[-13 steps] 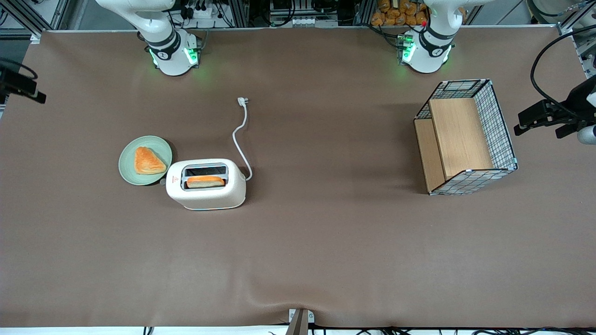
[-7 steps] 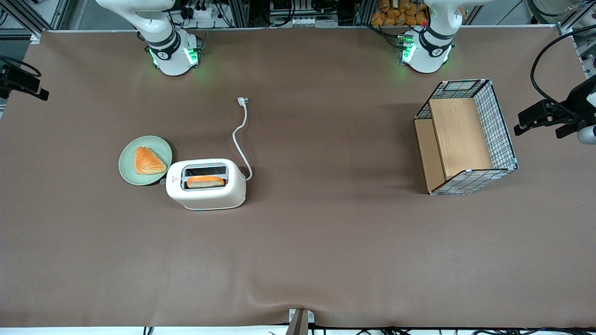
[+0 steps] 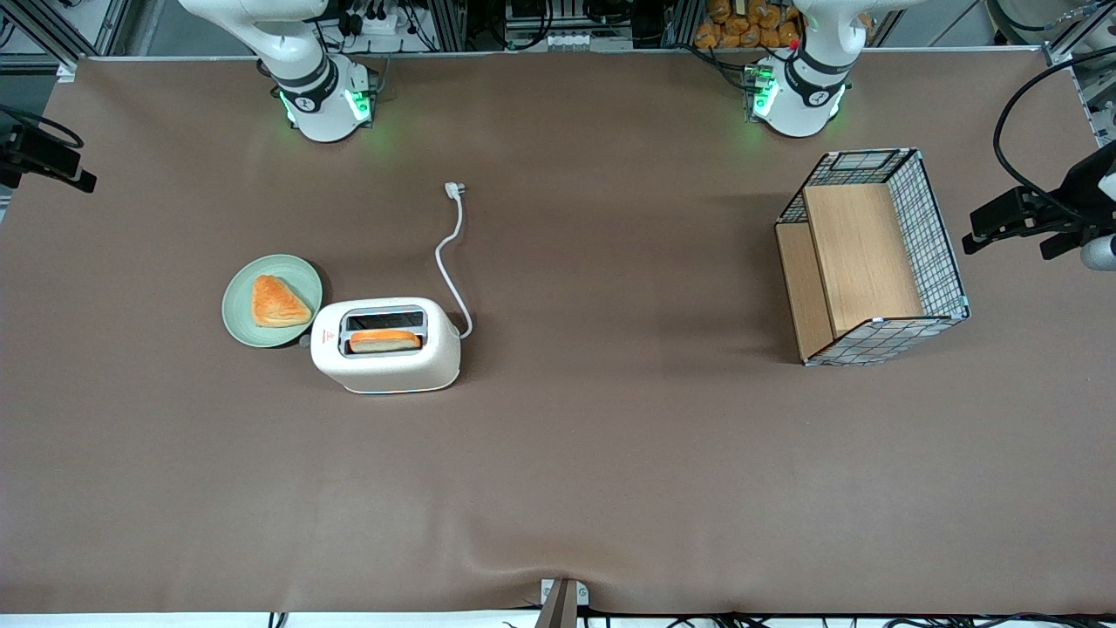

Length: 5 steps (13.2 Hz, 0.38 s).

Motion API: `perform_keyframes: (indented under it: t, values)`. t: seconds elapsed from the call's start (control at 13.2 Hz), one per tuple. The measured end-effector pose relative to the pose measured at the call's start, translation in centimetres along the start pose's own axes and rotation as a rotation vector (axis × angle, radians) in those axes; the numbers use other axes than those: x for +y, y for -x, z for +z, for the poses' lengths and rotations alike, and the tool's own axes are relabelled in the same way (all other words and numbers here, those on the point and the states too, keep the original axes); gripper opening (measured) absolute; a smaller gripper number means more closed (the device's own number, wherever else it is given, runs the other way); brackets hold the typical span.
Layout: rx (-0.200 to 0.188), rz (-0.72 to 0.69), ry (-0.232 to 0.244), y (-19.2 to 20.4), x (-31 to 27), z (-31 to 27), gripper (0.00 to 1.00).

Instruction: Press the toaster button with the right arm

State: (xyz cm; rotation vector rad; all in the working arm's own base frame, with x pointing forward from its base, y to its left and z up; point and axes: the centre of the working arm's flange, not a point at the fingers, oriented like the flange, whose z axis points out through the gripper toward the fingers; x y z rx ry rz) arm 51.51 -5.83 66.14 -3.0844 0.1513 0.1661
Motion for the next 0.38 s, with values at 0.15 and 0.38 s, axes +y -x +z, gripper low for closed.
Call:
perform_keyframes:
  t: [0.15, 0.38]
  values:
    - [0.004, -0.001, 0.001, -0.04, -0.10, -0.03, 1.00]
    - [0.004, 0.000, 0.002, -0.04, -0.10, -0.03, 1.00]
